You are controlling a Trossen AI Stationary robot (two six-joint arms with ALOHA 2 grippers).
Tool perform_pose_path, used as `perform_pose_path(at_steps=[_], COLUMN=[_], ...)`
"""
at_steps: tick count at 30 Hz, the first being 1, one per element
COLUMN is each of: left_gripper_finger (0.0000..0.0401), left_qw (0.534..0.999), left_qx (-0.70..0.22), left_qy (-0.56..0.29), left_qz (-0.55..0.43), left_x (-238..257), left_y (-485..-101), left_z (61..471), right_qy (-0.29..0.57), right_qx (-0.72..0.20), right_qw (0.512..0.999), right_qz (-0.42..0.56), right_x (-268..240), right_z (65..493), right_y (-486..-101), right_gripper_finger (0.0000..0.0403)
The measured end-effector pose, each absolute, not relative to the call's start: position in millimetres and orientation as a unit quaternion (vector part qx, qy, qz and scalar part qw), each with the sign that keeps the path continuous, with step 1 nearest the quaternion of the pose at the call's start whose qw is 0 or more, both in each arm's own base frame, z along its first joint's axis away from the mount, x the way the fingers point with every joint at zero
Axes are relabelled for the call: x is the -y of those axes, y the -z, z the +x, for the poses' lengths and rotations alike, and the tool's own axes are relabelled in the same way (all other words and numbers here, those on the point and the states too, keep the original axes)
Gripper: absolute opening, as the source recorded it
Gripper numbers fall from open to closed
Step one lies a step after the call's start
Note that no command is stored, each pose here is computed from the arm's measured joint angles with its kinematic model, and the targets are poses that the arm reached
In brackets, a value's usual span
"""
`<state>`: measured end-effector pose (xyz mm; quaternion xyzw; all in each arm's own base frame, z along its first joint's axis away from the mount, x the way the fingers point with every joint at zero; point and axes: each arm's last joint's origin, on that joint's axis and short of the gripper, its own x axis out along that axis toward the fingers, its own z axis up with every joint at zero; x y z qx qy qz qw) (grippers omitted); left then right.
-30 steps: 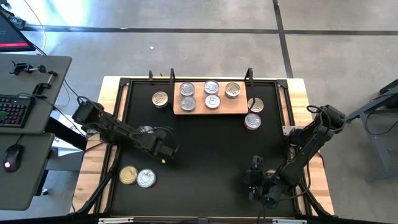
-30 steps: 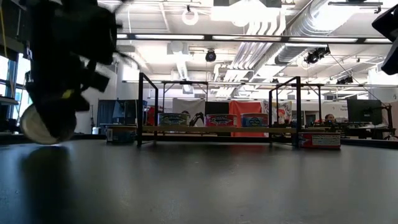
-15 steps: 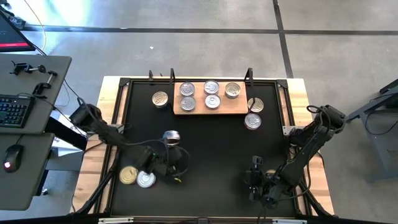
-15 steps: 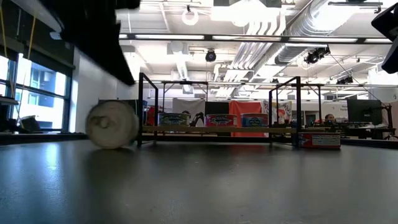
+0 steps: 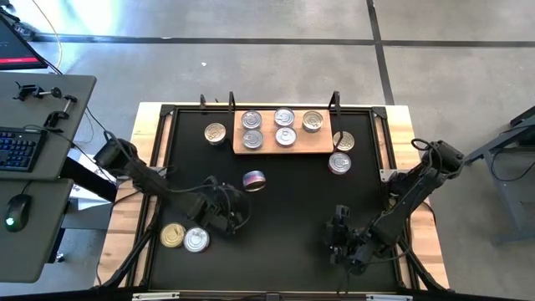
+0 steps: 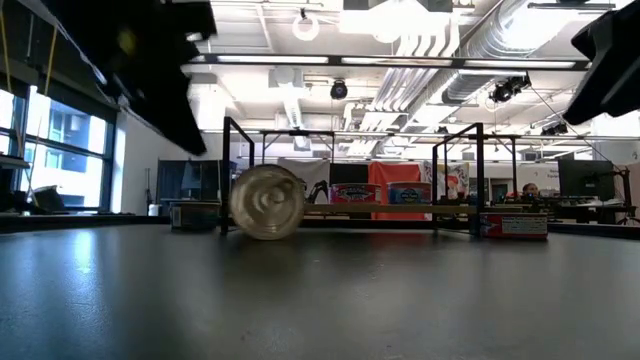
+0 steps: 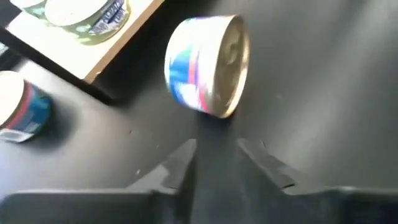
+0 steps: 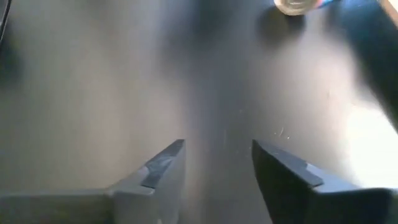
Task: Stack canned seafood by type on shelf
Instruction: Put the blue tuna can on the shelf aligned with the other blue tuna can
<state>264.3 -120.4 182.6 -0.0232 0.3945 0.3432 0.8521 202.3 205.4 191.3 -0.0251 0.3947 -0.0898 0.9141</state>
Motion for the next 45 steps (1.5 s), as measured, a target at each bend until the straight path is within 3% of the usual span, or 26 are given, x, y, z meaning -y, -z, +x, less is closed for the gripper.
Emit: perform_pose_path(at_steps=[8, 12, 23, 38, 45], left_gripper_finger=[0.0254, 0.0294, 0.0301, 0.03, 0.0292], left_qw=[0.901, 0.925, 0.95, 0.955, 0.924], left_qx=[-0.309, -0.248, -0.217, -0.198, -0.295], left_qy=[-0.3, -0.287, -0.223, -0.218, -0.209], left_qz=[-0.049, -0.028, 0.027, -0.038, 0.122], left_x=[75, 51, 4, 7, 54], left_y=[-143, -139, -112, -98, -109], left_z=[287, 292, 326, 381, 386], right_qy=[0.075, 0.074, 0.067, 0.053, 0.048], right_qx=[-0.407, -0.406, -0.398, -0.395, -0.4], right_qw=[0.91, 0.911, 0.915, 0.917, 0.915], right_qz=[-0.017, -0.016, -0.002, 0.016, 0.018], right_x=[-207, -208, -210, -213, -213], right_z=[202, 202, 204, 205, 205], right_y=[-191, -191, -192, -193, -193], right_gripper_finger=[0.0215, 0.0216, 0.0216, 0.0216, 0.0216])
